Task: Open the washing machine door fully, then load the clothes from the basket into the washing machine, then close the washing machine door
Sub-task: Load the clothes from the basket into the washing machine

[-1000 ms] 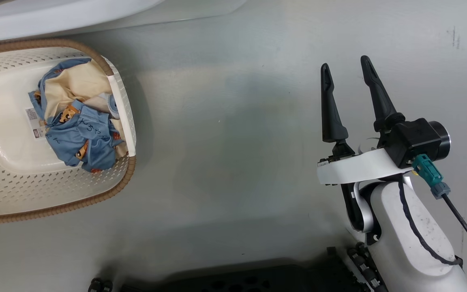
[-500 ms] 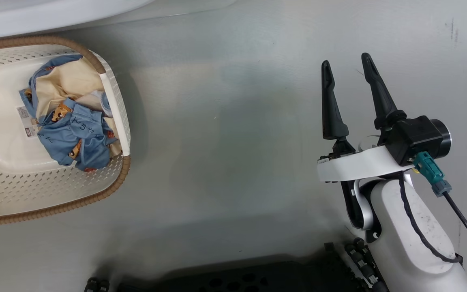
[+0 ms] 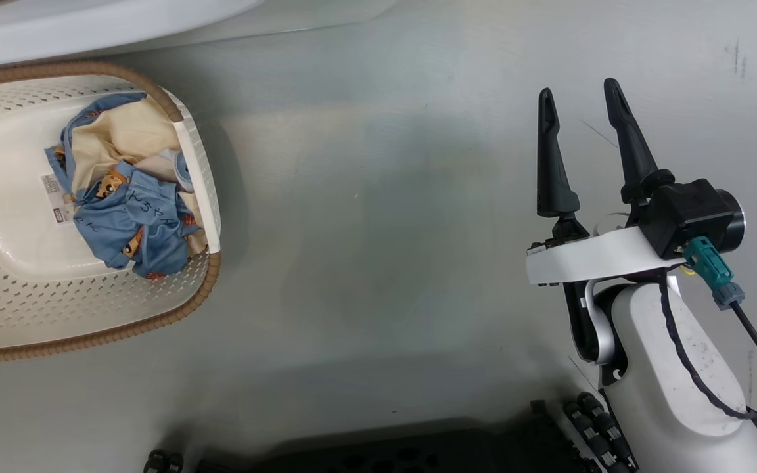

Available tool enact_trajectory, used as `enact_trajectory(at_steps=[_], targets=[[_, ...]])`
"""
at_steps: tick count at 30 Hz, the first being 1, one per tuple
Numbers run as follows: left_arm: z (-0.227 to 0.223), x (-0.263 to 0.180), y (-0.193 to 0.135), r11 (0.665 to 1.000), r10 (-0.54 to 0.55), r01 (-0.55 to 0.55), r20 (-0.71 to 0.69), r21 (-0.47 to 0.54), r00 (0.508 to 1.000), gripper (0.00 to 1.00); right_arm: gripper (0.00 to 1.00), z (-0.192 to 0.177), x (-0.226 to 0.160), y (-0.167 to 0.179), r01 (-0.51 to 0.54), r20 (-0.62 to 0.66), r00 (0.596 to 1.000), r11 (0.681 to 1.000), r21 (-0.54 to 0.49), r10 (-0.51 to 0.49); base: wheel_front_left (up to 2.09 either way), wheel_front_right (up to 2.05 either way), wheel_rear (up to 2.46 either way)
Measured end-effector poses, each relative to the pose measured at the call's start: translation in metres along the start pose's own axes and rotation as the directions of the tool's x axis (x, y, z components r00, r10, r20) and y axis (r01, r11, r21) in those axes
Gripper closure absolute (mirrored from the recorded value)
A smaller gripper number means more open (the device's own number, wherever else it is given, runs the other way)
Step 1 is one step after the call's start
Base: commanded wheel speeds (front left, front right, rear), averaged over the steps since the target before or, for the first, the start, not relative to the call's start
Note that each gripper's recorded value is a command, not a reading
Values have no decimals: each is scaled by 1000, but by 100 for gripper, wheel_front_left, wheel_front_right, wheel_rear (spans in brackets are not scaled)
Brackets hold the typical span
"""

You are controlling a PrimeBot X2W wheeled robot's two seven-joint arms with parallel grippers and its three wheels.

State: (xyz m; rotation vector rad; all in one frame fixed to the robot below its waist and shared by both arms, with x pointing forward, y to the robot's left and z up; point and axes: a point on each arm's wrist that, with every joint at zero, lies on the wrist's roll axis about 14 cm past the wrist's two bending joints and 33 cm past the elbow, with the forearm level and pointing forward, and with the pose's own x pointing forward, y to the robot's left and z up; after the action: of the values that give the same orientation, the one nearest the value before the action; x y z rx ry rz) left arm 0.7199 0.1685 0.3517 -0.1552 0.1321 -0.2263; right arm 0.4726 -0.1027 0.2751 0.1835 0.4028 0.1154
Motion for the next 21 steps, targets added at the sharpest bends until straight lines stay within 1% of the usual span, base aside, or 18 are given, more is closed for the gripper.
enact_trajectory(at_steps=[8, 17, 21], targets=[[6, -10, 0, 1000, 10, -10, 13, 5, 1000, 0, 0, 9, 0, 6, -13, 20, 1000, 1000, -1, 13, 0, 0, 0], [11, -32, -2, 1000, 24, -24, 1, 4, 1000, 0, 0, 32, 0, 7, -11, 72, 997, 1000, -14, 12, 0, 0, 0], [20, -40, -10, 1000, 17, -17, 10, -13, 1000, 0, 0, 41, -2, 11, -18, 93, 995, 1000, -26, 20, 0, 0, 0]])
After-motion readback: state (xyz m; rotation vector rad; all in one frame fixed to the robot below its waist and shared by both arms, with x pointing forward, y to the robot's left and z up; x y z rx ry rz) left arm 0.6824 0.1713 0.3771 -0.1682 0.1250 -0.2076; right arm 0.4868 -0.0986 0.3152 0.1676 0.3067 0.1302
